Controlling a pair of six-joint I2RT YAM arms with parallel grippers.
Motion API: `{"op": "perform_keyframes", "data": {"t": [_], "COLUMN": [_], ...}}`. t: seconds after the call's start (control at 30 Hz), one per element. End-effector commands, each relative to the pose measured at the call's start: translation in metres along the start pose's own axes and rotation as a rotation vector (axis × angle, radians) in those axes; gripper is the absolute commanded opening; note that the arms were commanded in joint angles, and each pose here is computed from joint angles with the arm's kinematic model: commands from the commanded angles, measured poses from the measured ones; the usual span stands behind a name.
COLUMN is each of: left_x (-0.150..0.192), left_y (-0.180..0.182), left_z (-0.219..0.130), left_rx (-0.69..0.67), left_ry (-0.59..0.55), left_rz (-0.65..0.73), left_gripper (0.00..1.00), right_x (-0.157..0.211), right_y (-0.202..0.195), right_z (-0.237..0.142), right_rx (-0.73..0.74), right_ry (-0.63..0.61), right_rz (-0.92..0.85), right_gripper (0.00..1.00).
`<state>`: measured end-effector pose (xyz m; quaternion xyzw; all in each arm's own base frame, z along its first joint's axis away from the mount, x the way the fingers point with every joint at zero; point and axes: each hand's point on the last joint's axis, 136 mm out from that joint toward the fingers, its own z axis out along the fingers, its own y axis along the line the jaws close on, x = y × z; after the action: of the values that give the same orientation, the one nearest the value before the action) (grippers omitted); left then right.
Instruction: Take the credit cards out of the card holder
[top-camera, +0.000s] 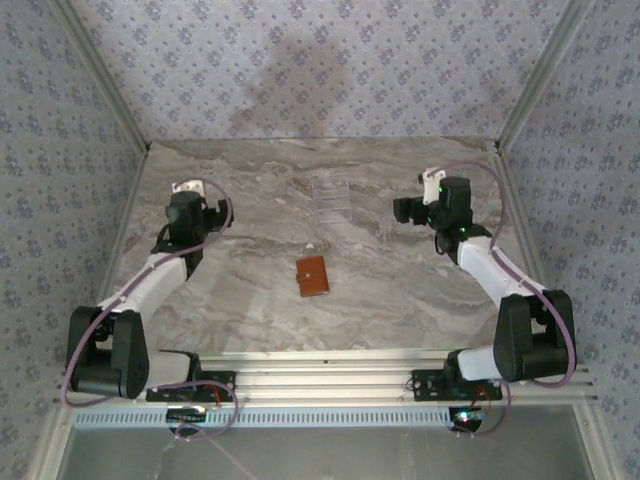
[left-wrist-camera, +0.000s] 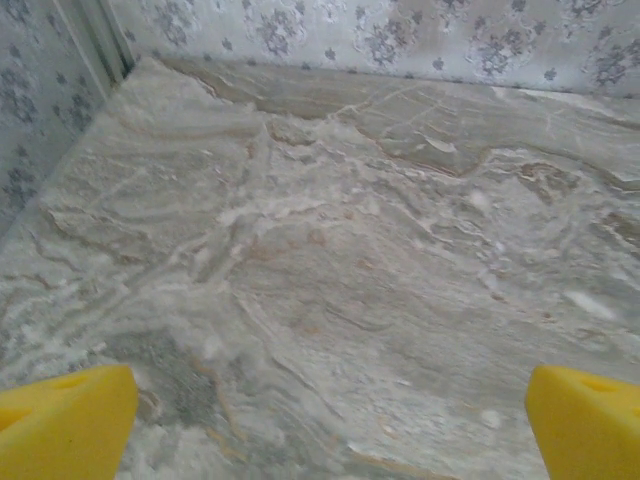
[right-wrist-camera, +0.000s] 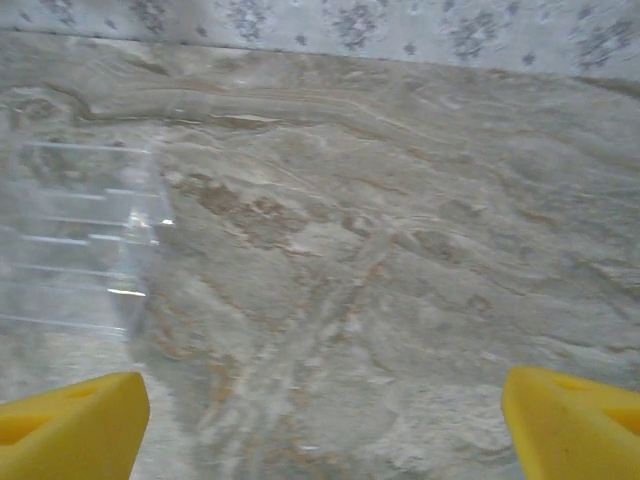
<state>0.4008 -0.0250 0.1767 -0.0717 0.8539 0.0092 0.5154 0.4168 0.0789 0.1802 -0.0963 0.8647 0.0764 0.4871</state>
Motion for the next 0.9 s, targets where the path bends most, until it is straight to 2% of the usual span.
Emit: {"op": "perform_keyframes", "data": {"t": [0.0,0.2,0.3,0.5,0.77,0.87], "left_x": [0.021,0.035,0.043,0.043,0.053,0.055], "left_y": [-0.015,-0.066,-0.101,-0.155,-0.173,-0.172], "left_z": [-0.015,-0.018,-0.012,0.004,0.016,0.015], "left_rx": [0.022,0.063,0.149,0.291,0.319,0.317], "left_ry": [0.178,0.344,0.433,0.498,0.558,0.562], "left_rz": [-0.080,-0.060,-0.108,-0.209,-0.241,-0.247], "left_gripper": [0.99,0.99,0.98,0.95,0.93,0.93], "right_x": [0.031,0.029,0.021,0.023,0.028,0.029], "right_y": [0.030,0.074,0.089,0.101,0.114,0.118], "right_z": [0.004,0.032,0.049,0.088,0.131,0.142], "right_rx": [-0.079,-0.173,-0.211,-0.228,-0.211,-0.215], "right_ry": [0.221,0.353,0.391,0.456,0.509,0.514], "right_rz": [0.092,0.160,0.167,0.196,0.185,0.186], "right_gripper": [0.89,0.76,0.61,0.49,0.34,0.32]}}
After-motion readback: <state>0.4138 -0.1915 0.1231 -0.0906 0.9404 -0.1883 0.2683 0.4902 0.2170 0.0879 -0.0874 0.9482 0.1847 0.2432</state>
